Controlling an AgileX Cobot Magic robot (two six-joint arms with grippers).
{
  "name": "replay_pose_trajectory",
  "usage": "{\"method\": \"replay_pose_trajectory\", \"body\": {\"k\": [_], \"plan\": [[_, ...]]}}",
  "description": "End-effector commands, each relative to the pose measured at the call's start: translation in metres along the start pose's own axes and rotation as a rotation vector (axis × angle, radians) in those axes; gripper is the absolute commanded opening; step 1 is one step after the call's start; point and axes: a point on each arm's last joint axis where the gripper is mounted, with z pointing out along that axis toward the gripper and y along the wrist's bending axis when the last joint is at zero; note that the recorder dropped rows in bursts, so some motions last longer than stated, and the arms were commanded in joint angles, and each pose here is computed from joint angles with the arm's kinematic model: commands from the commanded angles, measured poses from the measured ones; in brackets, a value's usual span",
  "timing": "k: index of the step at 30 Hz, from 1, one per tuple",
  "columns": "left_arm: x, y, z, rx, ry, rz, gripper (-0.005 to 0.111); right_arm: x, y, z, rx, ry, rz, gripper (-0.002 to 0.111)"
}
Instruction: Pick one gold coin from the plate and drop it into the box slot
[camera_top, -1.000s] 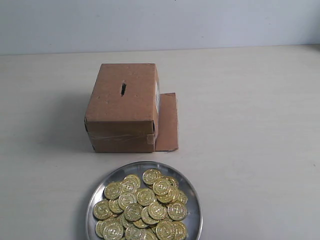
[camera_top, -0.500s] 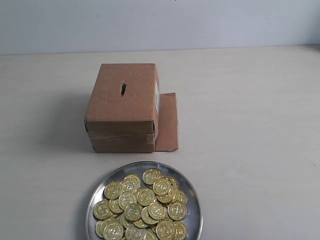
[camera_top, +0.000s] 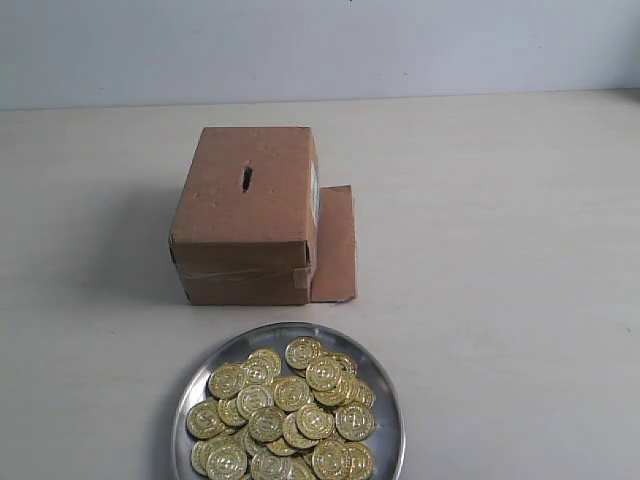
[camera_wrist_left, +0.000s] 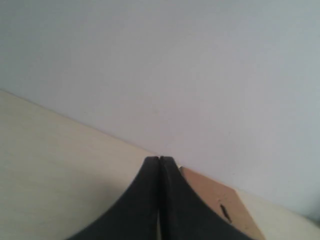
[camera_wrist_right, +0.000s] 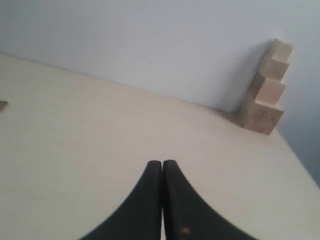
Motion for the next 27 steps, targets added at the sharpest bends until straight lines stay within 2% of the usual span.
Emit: {"method": "replay_pose_trajectory", "body": {"k": [1, 3, 6, 9, 12, 13, 15, 27], "plan": [[0.005, 0.006, -0.001, -0.055, 0.055, 0.092, 0.0, 0.001, 0.0, 0.0, 0.008, -0.004, -0.08, 0.0], [0.01, 0.011, -0.001, -0.111, 0.107, 0.097, 0.0, 0.001, 0.0, 0.0, 0.004, -0.004, -0.065, 0.0], [0.021, 0.024, -0.006, -0.248, 0.237, 0.096, 0.0, 0.001, 0.0, 0.0, 0.004, -0.001, -0.063, 0.0], [0.019, 0.022, -0.005, -0.223, 0.225, 0.128, 0.0, 0.002, 0.0, 0.0, 0.004, 0.012, -0.063, 0.0], [0.019, 0.022, -0.005, -0.206, 0.241, 0.272, 0.0, 0.003, 0.0, 0.0, 0.002, 0.023, -0.058, 0.0], [0.019, 0.022, -0.005, -0.195, 0.248, 0.357, 0.0, 0.004, 0.0, 0.0, 0.002, 0.034, -0.058, 0.0], [0.019, 0.022, -0.005, -0.185, 0.256, 0.432, 0.0, 0.005, 0.0, 0.0, 0.002, 0.042, -0.056, 0.0], [0.02, 0.021, -0.005, -0.185, 0.267, 0.403, 0.0, 0.01, 0.001, 0.001, -0.011, 0.105, -0.037, 0.0]]}}
